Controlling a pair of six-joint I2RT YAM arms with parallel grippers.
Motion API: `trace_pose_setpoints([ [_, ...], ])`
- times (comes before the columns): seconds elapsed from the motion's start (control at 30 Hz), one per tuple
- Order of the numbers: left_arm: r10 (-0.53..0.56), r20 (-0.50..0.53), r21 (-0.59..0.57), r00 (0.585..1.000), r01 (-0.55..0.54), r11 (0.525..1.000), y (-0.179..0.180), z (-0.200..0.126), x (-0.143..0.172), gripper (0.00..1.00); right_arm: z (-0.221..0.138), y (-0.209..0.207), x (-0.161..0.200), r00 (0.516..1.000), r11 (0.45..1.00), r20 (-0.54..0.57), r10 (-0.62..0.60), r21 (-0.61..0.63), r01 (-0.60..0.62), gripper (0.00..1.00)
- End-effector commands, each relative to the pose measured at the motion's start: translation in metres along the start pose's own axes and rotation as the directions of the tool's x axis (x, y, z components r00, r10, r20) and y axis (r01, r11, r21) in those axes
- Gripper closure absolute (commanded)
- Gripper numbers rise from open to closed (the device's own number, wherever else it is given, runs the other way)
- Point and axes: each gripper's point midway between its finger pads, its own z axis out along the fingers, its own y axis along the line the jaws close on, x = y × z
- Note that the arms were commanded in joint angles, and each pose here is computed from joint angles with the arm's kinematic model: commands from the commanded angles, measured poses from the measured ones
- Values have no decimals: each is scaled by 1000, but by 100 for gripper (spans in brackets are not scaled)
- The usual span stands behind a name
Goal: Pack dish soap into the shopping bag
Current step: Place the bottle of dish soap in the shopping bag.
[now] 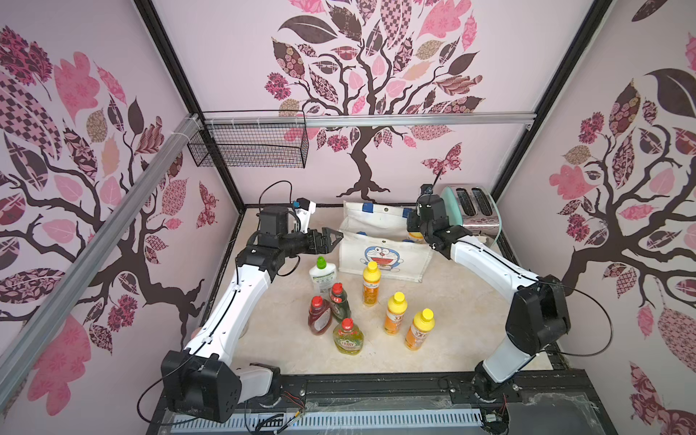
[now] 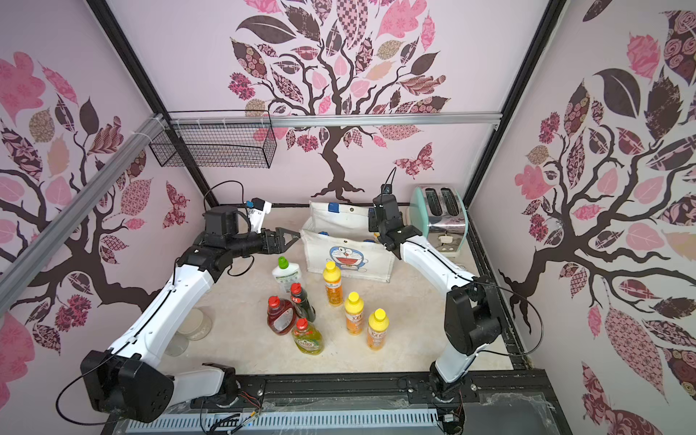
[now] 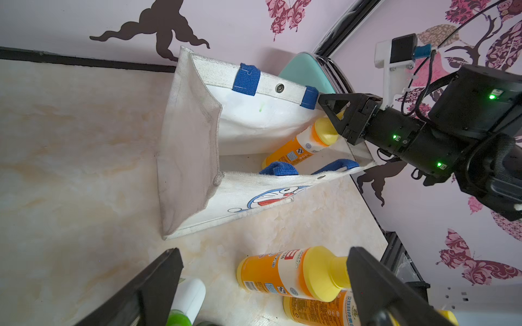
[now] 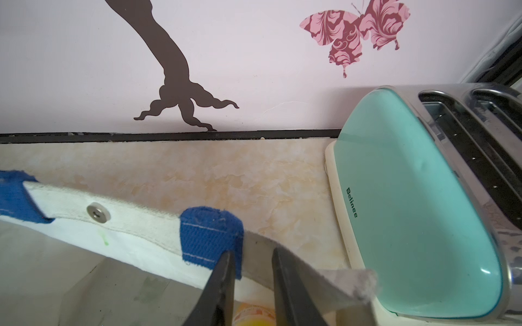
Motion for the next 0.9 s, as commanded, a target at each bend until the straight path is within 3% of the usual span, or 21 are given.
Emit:
trace_pose_setpoints([
  [0.0,10,4,9,1000,-10,1000,-2,0,1,3,-14,-7,-33,993,999,106,48,9,-49,83],
  [0.2,10,4,10,1000,-10,1000,-2,1,1,3,-15,-9,-26,995,999,94,43,12,-44,69],
  [0.57,11,8,12,1000,-11,1000,-3,0,0,3,-21,-10,-26,995,999,92,39,5,-40,63],
  [0.87,10,7,10,1000,-11,1000,-1,2,1,3,-45,-9,-36,995,999,91,34,-34,-31,49],
])
